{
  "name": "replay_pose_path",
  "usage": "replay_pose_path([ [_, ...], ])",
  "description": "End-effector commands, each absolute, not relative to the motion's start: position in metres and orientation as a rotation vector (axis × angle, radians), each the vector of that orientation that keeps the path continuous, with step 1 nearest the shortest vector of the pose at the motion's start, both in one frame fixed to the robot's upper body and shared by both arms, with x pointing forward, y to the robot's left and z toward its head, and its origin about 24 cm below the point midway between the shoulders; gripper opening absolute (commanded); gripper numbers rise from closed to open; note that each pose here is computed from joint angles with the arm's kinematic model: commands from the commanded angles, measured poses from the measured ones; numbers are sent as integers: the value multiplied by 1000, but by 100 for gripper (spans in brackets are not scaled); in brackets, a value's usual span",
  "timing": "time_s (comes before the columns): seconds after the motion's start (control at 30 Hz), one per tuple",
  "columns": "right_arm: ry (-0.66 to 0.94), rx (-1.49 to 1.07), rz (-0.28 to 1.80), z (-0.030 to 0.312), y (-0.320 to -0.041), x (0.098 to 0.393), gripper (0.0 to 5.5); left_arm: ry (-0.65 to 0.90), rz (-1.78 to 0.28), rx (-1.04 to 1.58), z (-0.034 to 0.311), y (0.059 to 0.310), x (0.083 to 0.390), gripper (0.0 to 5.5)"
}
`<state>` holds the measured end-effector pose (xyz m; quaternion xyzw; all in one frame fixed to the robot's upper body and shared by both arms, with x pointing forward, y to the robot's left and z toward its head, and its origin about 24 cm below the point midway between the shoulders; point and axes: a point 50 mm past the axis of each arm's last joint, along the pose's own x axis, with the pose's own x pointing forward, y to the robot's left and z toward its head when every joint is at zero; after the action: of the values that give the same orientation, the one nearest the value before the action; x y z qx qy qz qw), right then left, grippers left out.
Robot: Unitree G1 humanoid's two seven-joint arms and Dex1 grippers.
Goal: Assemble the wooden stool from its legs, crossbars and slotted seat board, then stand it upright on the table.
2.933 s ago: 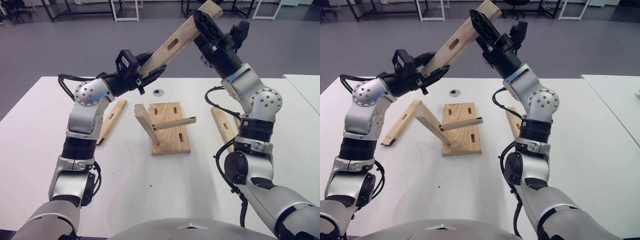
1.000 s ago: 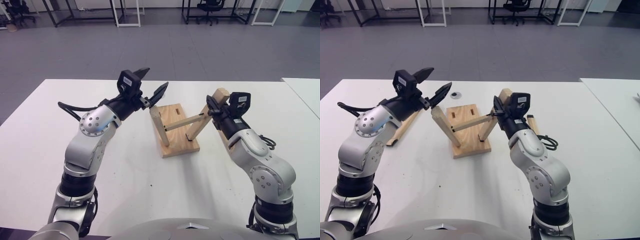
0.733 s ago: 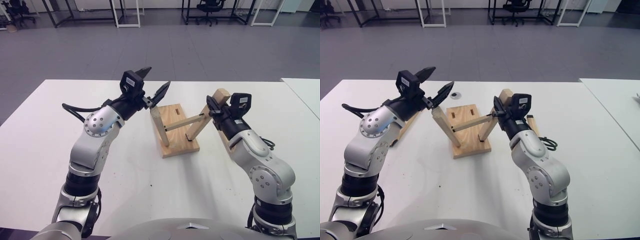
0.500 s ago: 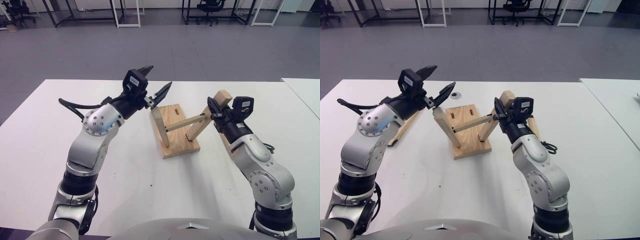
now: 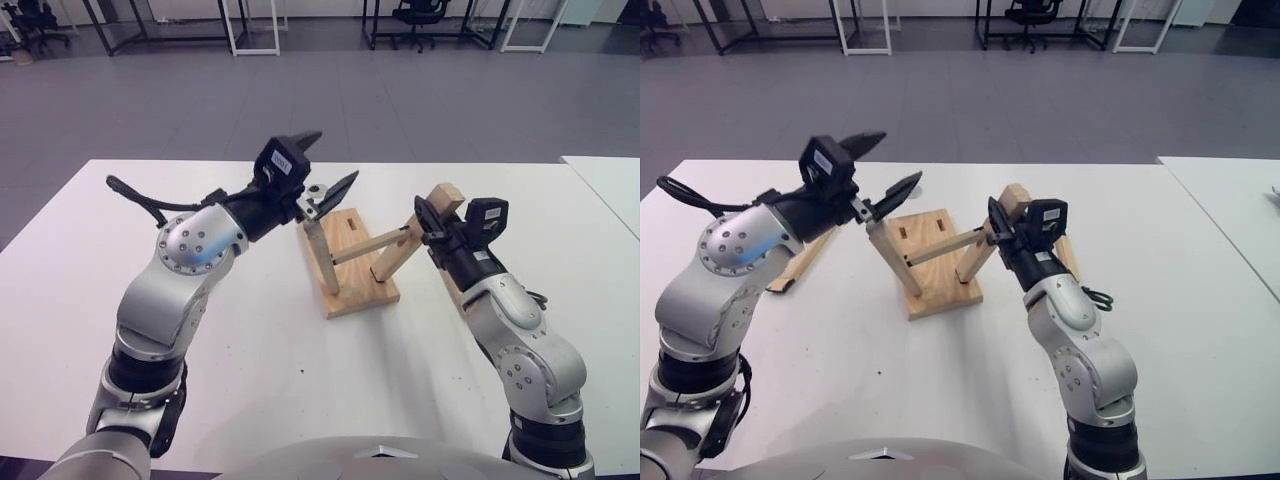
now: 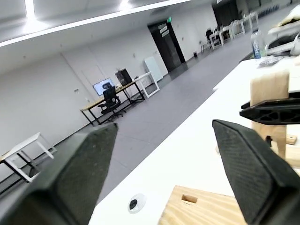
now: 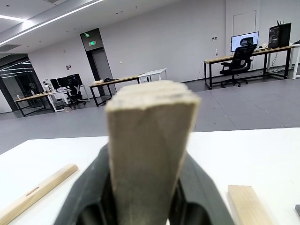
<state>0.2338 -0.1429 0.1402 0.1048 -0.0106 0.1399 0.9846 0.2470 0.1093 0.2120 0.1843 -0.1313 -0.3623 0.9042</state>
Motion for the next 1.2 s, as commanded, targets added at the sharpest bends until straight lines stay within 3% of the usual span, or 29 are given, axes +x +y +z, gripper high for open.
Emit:
replay_pose_path([
  [0.03,51,214,272,130,-149,238,176,-190,-737,434,190,109,249,369],
  [0.2,80,83,325,124,-144,237,258,-201,-732,475,185,108,251,369],
  [0.5,350,-42,380,80,-140,227,258,-242,-720,448,193,103,257,369],
  [0.7,581,99,549,59,-123,212,258,-237,-725,462,188,99,257,369],
  [0.9,764,54,440,23,-149,202,258,-143,-700,555,159,121,250,369],
  [1.03,715,51,464,28,-145,207,258,-194,-671,531,171,122,256,369],
  [1.2,369,74,489,79,-143,233,258,-250,-647,502,182,116,263,369],
])
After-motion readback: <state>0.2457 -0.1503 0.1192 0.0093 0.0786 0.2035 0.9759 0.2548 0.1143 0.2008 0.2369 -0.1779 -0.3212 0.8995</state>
